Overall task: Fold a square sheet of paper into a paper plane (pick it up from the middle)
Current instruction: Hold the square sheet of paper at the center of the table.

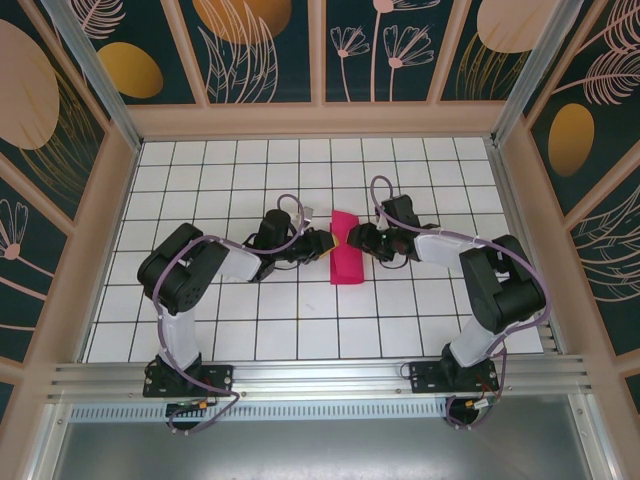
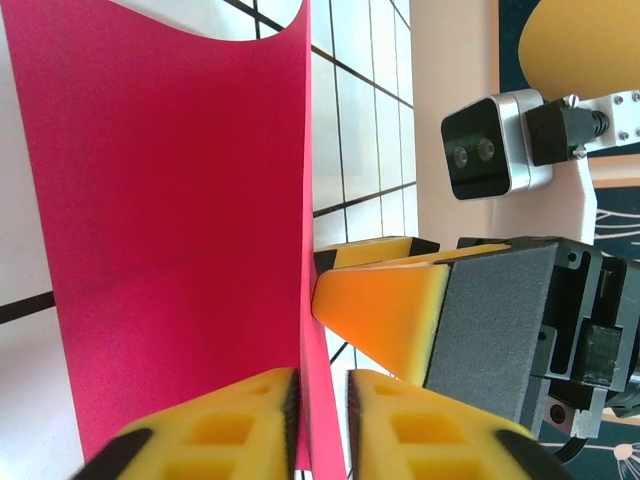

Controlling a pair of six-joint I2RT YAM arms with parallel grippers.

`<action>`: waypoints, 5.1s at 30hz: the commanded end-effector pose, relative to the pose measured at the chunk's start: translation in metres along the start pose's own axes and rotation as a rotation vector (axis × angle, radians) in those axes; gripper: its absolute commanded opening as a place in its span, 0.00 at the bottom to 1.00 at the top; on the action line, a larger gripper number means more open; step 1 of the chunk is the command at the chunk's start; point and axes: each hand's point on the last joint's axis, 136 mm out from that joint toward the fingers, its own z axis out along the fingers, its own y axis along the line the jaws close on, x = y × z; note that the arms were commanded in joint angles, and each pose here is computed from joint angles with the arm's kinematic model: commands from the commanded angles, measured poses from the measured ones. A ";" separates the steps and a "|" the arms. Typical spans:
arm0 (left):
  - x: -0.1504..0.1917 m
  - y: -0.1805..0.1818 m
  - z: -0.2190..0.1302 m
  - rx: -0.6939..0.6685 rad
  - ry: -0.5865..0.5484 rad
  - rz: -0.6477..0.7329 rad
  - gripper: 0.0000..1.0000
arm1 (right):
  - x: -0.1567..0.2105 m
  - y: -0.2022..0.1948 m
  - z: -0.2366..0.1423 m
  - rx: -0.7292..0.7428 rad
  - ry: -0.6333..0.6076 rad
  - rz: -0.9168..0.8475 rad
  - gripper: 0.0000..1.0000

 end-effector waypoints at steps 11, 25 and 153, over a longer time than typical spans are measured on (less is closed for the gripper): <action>-0.001 -0.033 0.021 0.051 0.030 0.088 0.00 | -0.026 -0.011 -0.046 -0.024 -0.147 0.042 0.60; -0.003 0.047 0.018 -0.322 -0.049 -0.015 0.00 | -0.009 -0.011 -0.028 -0.034 0.010 -0.080 0.57; 0.000 0.067 0.035 -0.427 0.095 -0.033 0.17 | 0.059 -0.083 0.059 0.412 0.412 -0.246 0.41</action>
